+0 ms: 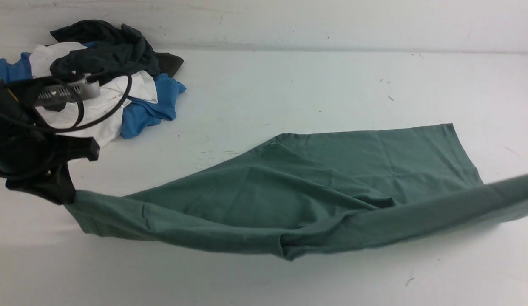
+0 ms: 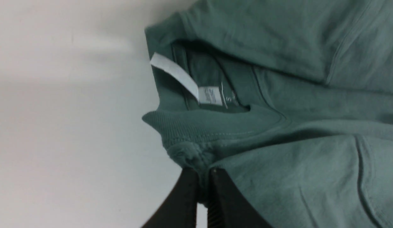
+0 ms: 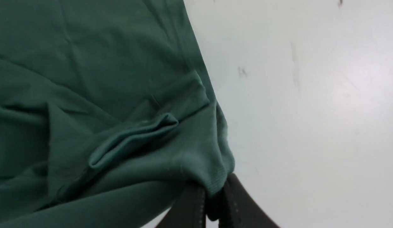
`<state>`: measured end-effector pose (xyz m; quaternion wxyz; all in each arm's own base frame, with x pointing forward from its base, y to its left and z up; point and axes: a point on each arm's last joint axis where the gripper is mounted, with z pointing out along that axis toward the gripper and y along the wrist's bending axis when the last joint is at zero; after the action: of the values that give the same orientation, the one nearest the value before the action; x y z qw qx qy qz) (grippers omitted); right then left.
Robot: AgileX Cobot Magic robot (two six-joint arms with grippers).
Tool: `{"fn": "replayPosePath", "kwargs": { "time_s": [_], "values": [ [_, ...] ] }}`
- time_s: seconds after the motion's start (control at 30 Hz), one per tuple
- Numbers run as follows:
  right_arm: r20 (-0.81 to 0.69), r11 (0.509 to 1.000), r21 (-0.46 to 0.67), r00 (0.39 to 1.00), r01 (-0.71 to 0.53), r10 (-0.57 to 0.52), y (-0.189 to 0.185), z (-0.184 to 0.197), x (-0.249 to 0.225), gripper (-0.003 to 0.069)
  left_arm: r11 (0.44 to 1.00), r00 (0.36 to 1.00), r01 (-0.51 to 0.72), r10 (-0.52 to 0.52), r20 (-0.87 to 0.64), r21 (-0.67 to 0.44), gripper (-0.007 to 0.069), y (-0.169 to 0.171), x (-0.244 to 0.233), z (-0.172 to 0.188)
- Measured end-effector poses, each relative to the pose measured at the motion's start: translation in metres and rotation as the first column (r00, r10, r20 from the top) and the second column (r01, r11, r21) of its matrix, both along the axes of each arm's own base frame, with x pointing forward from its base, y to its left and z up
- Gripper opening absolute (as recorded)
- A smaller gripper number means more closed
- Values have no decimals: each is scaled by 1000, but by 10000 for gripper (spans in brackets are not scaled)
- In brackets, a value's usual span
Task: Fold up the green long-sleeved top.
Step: Use both arms to drag the lower edge of the fabric forward and fold it over the upper edge
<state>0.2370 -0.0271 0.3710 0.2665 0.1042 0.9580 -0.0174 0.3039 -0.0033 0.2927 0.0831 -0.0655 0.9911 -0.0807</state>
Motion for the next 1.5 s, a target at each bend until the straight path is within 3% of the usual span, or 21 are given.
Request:
{"fn": "replayPosePath", "kwargs": {
  "time_s": [0.27, 0.57, 0.67, 0.97, 1.07, 1.17, 1.2, 1.27, 1.37, 1.5],
  "values": [
    [44, 991, 106, 996, -80, 76, 2, -1, 101, 25, 996, 995, -87, 85, -44, -30, 19, 0, 33, -14],
    [-43, 986, 142, 994, -89, 96, -4, -73, 191, 25, 985, 975, -174, 168, -143, -24, 19, 1, 64, -70],
    [-67, 987, 145, 994, -74, 84, -7, -120, 218, 25, 978, 974, -209, 206, -97, -27, 19, 2, 79, -84],
    [-7, 989, 139, 999, -50, 51, -12, -180, 250, 43, 952, 953, -299, 301, 19, -58, 19, 4, 92, -85],
    [8, 990, 134, 999, -49, 49, -12, -185, 252, 74, 951, 952, -304, 306, 20, -59, 21, 4, 93, -85],
    [32, 990, 128, 998, -50, 46, -13, -184, 255, 183, 951, 952, -304, 305, 13, -52, 46, 5, 93, -89],
    [33, 990, 128, 998, -50, 46, -13, -184, 255, 183, 951, 952, -304, 305, 12, -51, 51, 5, 94, -89],
    [30, 990, 129, 998, -52, 48, -13, -182, 255, 269, 956, 956, -292, 292, 18, -27, 87, 7, 94, -87],
    [-9, 989, 135, 998, -62, 63, -12, -172, 255, 337, 964, 964, -263, 261, 40, 35, 155, 12, 98, -75],
    [-66, 987, 138, 993, -85, 94, -11, -145, 254, 358, 968, 973, -227, 220, 74, 104, 253, 18, 103, -41]
  ]
}}
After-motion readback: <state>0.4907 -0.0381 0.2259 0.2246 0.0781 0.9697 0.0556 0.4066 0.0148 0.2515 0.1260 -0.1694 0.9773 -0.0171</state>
